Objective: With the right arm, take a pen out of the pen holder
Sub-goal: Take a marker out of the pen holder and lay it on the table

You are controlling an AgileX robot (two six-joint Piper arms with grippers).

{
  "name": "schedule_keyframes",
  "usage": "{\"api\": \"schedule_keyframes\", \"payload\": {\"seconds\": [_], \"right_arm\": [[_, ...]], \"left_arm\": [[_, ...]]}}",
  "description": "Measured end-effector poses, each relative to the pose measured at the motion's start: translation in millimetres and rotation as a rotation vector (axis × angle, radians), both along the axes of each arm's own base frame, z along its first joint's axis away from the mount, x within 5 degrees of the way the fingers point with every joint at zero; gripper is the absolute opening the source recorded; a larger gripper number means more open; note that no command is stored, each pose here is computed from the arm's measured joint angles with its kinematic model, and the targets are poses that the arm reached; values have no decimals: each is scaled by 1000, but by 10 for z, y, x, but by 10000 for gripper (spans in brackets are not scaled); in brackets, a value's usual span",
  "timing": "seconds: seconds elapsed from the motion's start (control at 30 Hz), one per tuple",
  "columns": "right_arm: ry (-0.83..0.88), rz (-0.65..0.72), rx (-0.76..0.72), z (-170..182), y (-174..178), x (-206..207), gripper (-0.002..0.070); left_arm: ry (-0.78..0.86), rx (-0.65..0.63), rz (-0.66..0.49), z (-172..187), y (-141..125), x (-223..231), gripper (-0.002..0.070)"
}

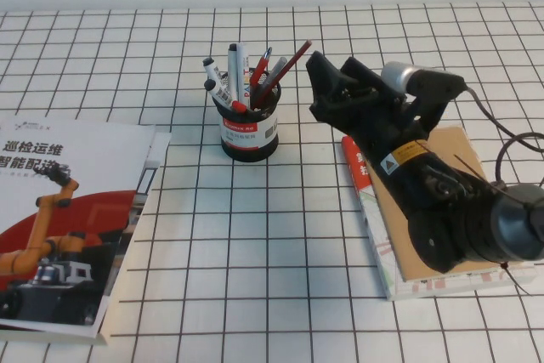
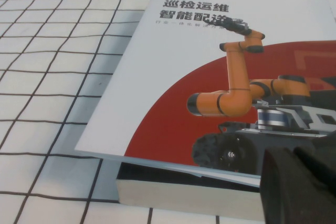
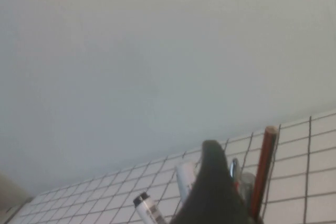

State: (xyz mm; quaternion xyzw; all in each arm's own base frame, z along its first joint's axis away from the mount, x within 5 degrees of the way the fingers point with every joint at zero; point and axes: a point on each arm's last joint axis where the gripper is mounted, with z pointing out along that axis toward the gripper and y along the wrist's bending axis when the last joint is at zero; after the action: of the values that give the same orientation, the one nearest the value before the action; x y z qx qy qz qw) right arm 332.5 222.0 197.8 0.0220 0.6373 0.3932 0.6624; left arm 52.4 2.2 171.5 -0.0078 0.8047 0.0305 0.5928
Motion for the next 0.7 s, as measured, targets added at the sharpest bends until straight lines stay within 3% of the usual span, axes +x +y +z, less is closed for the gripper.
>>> {"api": "schedule_keyframes", "payload": {"seconds": [0.3,0.7], "right_arm": [[-38,-19,68,170,204,268,447],[63,-95,104,-7,252,467,447]], "left_arm": [[0,0,0,0,0,0,-3],[0,0,0,0,0,0,-3]]}}
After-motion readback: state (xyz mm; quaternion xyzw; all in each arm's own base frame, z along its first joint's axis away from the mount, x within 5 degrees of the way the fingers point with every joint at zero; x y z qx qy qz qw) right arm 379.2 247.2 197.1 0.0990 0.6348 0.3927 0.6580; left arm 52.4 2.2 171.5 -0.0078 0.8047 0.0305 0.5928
